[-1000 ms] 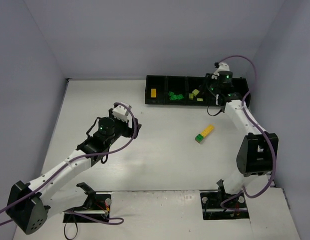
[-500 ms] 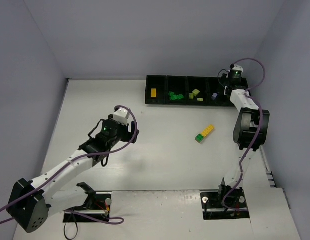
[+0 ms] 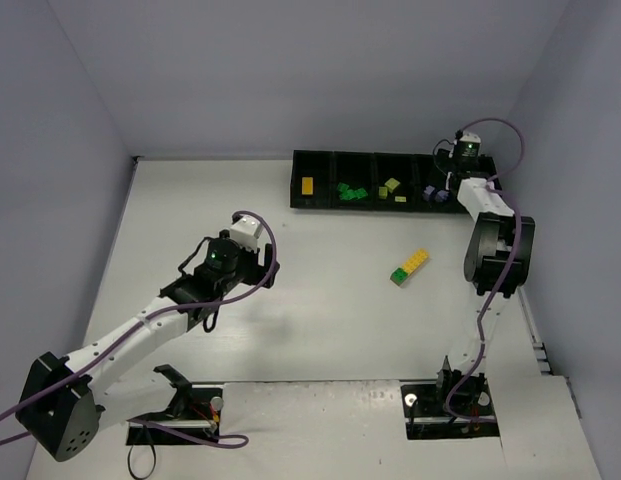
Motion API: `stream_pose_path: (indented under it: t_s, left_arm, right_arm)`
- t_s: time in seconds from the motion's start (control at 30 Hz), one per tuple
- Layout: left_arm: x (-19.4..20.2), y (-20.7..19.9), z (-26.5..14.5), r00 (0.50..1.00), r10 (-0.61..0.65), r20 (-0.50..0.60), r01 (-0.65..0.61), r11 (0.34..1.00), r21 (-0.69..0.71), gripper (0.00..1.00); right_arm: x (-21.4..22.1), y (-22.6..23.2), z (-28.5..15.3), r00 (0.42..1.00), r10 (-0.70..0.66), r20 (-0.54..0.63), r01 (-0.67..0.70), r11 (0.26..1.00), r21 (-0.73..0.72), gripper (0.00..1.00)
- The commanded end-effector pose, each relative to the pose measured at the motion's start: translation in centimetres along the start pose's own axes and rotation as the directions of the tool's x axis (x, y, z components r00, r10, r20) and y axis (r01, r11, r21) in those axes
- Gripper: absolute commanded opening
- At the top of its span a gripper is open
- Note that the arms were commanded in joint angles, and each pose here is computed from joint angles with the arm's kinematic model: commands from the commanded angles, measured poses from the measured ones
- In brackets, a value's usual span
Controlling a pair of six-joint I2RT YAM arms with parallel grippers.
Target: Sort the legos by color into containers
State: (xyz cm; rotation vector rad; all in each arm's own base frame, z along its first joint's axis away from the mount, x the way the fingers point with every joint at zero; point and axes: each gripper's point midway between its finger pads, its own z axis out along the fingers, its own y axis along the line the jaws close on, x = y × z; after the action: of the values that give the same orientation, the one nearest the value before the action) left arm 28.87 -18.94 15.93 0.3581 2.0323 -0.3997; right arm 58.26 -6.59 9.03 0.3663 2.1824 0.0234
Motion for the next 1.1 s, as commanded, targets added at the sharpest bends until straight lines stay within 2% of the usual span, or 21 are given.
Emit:
stream_pose_path:
  t_s: [0.0, 0.2, 0.27, 0.33, 0.37, 0.43, 0.5, 0.67, 0.8, 1.07]
  left_arm:
    - [-4.2, -1.1, -0.5, 0.994, -0.032, 0.103, 0.028, 0.999, 0.039, 0.73]
    - [-4.4, -1.6, -0.6, 0.995, -0.055, 0.088, 0.05, 0.997, 0.058, 0.73]
    - [-4.8, -1.8, -0.7, 0.994, -0.058, 0.091, 0.053, 0.997, 0.064, 0.73]
    - [-5.0, -1.9, -0.7, 0.994, -0.063, 0.093, 0.057, 0.996, 0.068, 0.73]
    - [-4.5, -1.7, -0.8, 0.996, -0.06, 0.063, 0.056, 0.997, 0.057, 0.73]
    - [-4.0, -1.7, -0.8, 0.998, -0.059, 0.026, 0.058, 0.997, 0.054, 0.73]
    - [-4.5, -2.1, -0.9, 0.997, -0.072, 0.017, 0.071, 0.995, 0.068, 0.73]
    - [-4.7, -2.9, -1.6, 0.995, -0.096, 0.005, 0.095, 0.99, 0.105, 0.73]
    - [-4.3, -2.6, -1.8, 0.996, -0.084, 0.006, 0.083, 0.992, 0.097, 0.73]
    - [-3.6, -2.4, -2.0, 0.996, -0.086, 0.009, 0.085, 0.992, 0.09, 0.73]
  right_arm:
    - [-5.4, 1.7, -5.7, 0.991, -0.002, 0.134, 0.01, 0.998, -0.062, 0.49]
    - [-0.9, 4.4, -10.7, 0.997, 0.021, 0.074, -0.012, 0.992, -0.126, 0.48]
    - [2.5, 5.1, -12.3, 1.0, 0.018, 0.025, -0.015, 0.992, -0.126, 0.48]
    - [6.0, 3.9, -13.0, 0.999, 0.029, -0.038, -0.031, 0.997, -0.065, 0.48]
    - [6.7, 5.3, -14.2, 0.998, 0.035, -0.042, -0.038, 0.996, -0.083, 0.49]
    - [9.9, 4.4, -14.9, 0.994, 0.056, -0.094, -0.058, 0.998, -0.017, 0.65]
    - [11.4, 4.7, -15.9, 0.988, 0.102, -0.113, -0.103, 0.995, -0.003, 0.72]
    - [16.6, 3.1, -17.2, 0.96, 0.19, -0.207, -0.169, 0.979, 0.116, 0.71]
    - [18.8, 2.1, -17.6, 0.935, 0.258, -0.243, -0.215, 0.958, 0.191, 0.67]
    - [21.4, 2.0, -17.2, 0.905, 0.298, -0.305, -0.237, 0.946, 0.221, 0.59]
